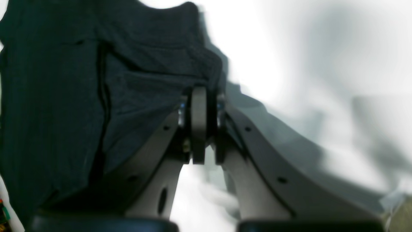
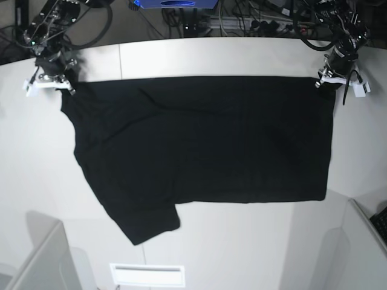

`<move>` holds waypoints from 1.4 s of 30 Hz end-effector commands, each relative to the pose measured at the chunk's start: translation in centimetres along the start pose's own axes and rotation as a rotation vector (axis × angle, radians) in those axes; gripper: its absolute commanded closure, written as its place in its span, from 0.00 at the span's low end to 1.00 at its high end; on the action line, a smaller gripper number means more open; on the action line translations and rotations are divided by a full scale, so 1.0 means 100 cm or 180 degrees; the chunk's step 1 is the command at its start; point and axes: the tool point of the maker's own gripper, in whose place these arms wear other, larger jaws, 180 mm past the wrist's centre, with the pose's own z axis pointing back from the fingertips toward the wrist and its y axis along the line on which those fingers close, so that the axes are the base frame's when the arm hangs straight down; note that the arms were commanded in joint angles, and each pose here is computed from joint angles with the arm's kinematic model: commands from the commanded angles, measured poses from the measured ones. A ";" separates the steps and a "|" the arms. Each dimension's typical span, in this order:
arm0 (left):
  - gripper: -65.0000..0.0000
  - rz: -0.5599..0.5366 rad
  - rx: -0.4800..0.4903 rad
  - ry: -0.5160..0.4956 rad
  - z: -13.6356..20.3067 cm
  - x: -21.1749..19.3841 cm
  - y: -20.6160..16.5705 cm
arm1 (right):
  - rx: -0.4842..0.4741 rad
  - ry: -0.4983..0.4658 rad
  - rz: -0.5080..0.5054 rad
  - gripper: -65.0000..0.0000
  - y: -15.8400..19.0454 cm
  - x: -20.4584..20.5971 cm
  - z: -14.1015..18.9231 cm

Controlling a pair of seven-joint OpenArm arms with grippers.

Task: Fold the T-shirt properly
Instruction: 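Drag the shirt further toward the robot with both grippers, then carry the shoulder edge over the shirt toward the hem with both grippers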

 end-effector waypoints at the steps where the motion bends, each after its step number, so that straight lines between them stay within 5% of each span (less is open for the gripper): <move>1: 1.00 -0.0084 0.0258 0.0235 0.008 -0.015 0.018 | 0.0011 -0.0162 0.0059 1.00 0.001 0.014 0.006; 15: 1.00 -0.0205 0.0505 0.0491 0.044 -0.046 0.048 | -0.0237 -0.0006 0.0174 1.00 -0.026 -0.026 0.050; 26: 1.00 -0.0222 0.0593 0.0603 0.056 -0.058 0.060 | -0.0249 -0.0084 0.0308 1.00 -0.023 -0.019 0.065; 31: 1.00 -0.0502 0.0596 0.0455 0.071 -0.036 0.050 | -0.0230 -0.0154 0.0355 1.00 -0.018 -0.011 0.069; 32: 0.89 -0.0563 0.0589 0.0408 0.074 -0.030 0.046 | -0.0236 -0.0126 0.0357 1.00 -0.019 -0.013 0.070; 35: 0.52 -0.0654 0.0571 0.0317 0.077 -0.019 0.039 | -0.0216 -0.0048 0.0372 0.62 -0.015 -0.016 0.071; 37: 0.37 -0.0691 0.0555 0.0277 0.078 -0.014 0.035 | -0.0193 -0.0044 0.0325 0.49 -0.013 -0.019 0.072; 42: 0.28 -0.0749 0.0561 0.0169 0.081 -0.002 0.031 | -0.0141 -0.0280 0.0249 0.60 -0.009 0.003 0.087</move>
